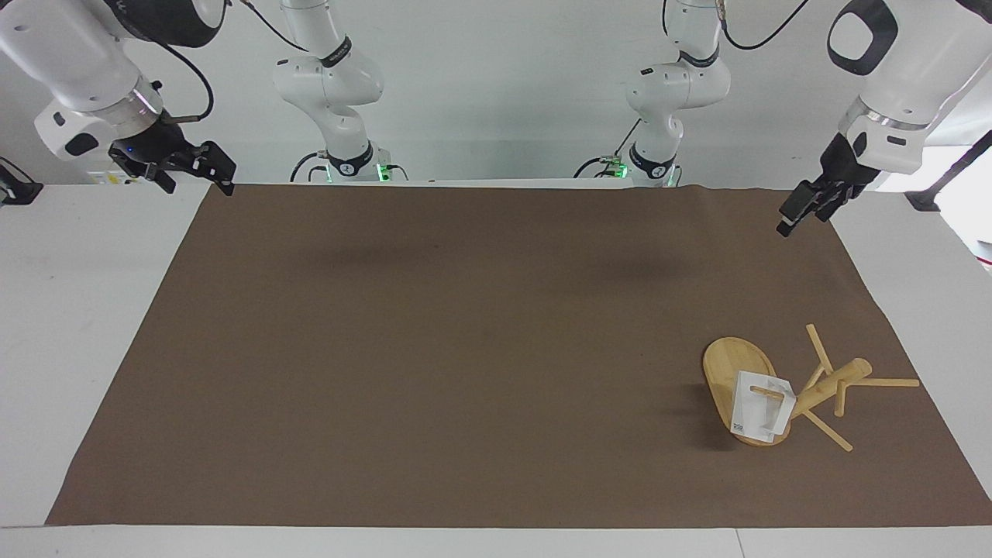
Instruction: Hang cup on rack
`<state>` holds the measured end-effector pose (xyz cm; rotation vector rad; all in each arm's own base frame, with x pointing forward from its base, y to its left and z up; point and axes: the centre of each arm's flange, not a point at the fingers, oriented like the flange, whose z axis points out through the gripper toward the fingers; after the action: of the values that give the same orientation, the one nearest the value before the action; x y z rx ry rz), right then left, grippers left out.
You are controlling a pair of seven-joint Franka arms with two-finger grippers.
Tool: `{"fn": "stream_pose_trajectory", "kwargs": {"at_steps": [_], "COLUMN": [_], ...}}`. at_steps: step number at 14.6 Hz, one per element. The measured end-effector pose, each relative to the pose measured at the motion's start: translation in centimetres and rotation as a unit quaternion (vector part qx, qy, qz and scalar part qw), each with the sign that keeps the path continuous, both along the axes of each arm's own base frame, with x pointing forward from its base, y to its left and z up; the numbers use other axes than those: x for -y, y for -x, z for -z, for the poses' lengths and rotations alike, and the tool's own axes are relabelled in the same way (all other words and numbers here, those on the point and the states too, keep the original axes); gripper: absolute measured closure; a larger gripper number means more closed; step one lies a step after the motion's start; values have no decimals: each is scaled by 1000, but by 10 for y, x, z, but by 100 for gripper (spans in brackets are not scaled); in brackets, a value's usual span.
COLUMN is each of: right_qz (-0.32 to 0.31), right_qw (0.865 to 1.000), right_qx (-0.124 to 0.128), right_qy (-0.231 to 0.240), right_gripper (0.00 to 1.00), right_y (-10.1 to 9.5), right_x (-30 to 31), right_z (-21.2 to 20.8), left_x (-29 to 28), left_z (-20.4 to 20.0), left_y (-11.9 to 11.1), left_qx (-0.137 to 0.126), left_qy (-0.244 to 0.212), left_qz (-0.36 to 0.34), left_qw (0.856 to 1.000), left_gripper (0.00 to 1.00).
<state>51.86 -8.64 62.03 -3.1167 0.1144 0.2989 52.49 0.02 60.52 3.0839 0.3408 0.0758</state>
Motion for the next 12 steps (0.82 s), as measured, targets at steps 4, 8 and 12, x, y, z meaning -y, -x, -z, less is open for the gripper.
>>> {"fn": "stream_pose_trajectory", "kwargs": {"at_steps": [4,8,12], "right_qz": [0,0,0], "right_qw": [1000,1000,1000], "right_qx": [0,0,0], "right_qy": [0,0,0], "right_gripper": [0,0,0], "right_y": [0,0,0], "right_x": [0,0,0], "right_z": [0,0,0], "left_x": [2,7,29], "left_z": [-8,-8,5], "left_y": [-10,-26,-55], "left_qx": [-26,-60,-87], "left_qy": [-12,-25,-37], "left_qz": [64,108,137], "left_qw": [998,992,986], "left_gripper": [0,0,0]}}
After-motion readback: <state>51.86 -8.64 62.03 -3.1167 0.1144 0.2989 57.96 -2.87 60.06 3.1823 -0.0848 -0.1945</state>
